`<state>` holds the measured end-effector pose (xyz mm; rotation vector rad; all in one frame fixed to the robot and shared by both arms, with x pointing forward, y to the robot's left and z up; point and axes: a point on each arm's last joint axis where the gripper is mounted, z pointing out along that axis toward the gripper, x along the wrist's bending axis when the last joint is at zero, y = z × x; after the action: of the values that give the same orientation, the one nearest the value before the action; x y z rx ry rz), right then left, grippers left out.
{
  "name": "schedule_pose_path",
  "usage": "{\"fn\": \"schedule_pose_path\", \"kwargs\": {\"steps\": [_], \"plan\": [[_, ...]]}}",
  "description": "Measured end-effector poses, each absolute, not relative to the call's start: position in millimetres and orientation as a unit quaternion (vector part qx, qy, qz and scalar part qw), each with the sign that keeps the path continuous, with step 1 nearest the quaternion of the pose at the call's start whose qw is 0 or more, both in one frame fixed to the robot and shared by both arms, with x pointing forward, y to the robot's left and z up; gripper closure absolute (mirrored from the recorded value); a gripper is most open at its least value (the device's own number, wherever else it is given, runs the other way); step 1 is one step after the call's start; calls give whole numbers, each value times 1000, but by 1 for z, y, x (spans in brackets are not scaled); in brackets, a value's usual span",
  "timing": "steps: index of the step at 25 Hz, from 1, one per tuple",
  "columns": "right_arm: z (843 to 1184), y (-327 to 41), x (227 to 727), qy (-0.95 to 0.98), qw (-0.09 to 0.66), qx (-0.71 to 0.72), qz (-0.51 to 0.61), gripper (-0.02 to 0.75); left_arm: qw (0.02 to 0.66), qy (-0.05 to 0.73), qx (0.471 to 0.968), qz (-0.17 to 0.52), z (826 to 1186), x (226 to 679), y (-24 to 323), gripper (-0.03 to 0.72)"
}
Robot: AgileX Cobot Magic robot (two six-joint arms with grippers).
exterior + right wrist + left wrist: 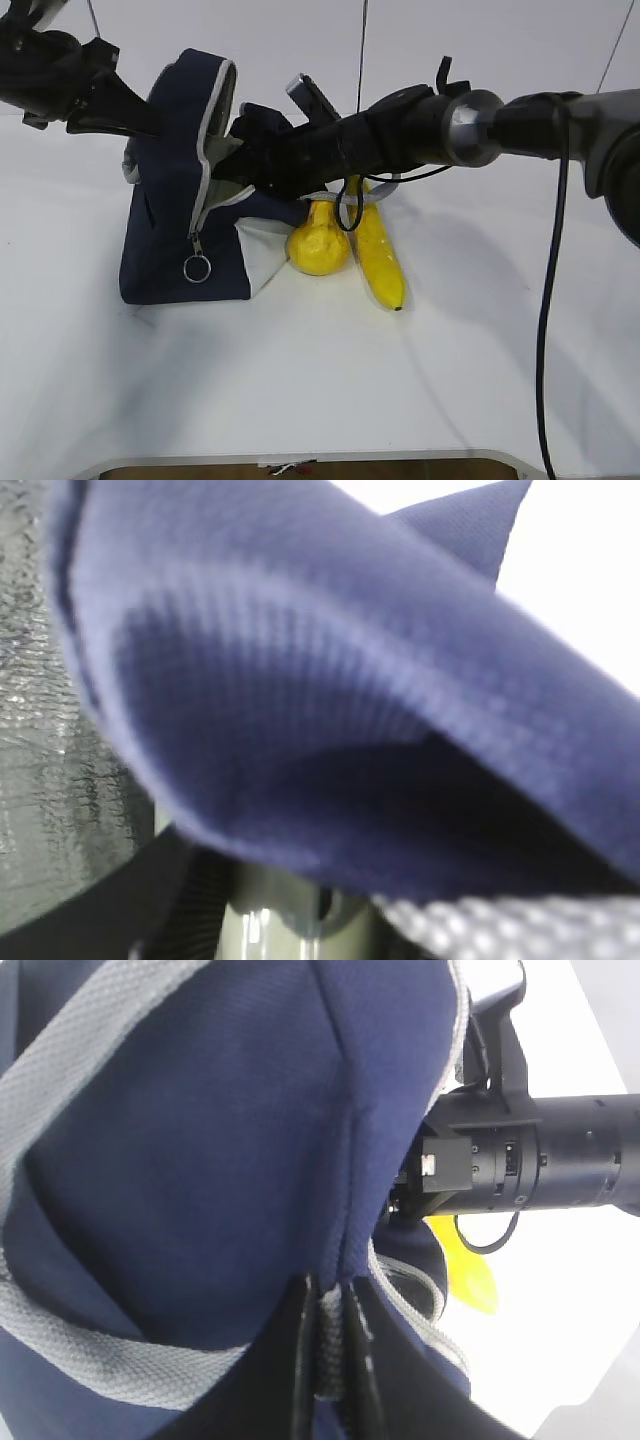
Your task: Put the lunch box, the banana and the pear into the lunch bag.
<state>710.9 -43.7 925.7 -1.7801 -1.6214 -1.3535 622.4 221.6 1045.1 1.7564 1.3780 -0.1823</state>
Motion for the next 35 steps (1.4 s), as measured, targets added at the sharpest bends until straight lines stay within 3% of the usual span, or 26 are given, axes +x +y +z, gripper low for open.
{"fn": "schedule_pose_path", "kwargs": {"steps": [16, 24, 35], "plan": [[925, -43, 711, -576, 192, -634, -479, 320, 434, 556, 706, -61, 1044, 624, 223, 669], [926, -41, 706, -581, 217, -625, -474, 204, 432, 556, 708, -60, 1044, 624, 223, 669], [941, -46, 709, -604, 249, -587, -478, 185, 432, 556, 708, -60, 1044, 624, 223, 669]]}}
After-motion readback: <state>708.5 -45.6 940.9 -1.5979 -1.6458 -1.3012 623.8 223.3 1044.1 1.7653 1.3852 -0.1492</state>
